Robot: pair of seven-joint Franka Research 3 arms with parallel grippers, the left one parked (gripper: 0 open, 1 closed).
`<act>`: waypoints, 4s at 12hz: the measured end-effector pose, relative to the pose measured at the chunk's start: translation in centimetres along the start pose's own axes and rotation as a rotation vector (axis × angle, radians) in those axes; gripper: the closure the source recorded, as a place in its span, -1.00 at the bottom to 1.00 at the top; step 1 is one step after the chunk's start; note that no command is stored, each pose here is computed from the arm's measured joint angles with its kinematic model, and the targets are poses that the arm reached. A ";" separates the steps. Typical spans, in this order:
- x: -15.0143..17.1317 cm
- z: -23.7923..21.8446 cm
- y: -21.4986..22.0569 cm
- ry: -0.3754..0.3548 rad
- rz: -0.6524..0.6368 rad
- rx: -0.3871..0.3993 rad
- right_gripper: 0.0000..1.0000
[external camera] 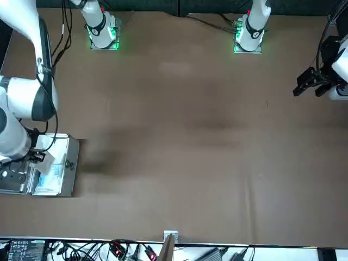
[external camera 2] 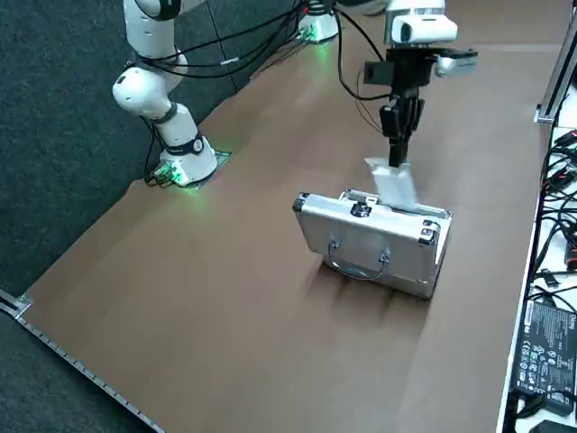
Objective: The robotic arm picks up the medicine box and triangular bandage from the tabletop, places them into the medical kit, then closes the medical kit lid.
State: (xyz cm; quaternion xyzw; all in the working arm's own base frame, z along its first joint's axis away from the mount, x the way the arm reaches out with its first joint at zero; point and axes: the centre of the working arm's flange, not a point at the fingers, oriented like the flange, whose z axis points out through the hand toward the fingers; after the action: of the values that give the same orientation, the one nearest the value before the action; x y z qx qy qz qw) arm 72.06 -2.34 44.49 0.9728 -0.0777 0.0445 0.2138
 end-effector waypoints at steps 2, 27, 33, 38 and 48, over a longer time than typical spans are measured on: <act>0.5 1.0 -0.6 0.027 -0.018 -0.019 0.97; 2.7 6.8 3.1 0.055 -0.042 -0.057 0.97; 3.0 7.1 3.8 0.050 -0.058 -0.064 0.97; 2.8 9.6 2.6 0.018 -0.075 -0.067 0.97; 2.8 8.4 -0.3 0.040 -0.035 -0.057 0.94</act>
State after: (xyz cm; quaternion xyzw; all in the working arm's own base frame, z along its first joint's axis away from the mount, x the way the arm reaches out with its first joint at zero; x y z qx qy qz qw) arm 75.28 -6.01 37.14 0.9664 -0.0579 0.0581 0.2435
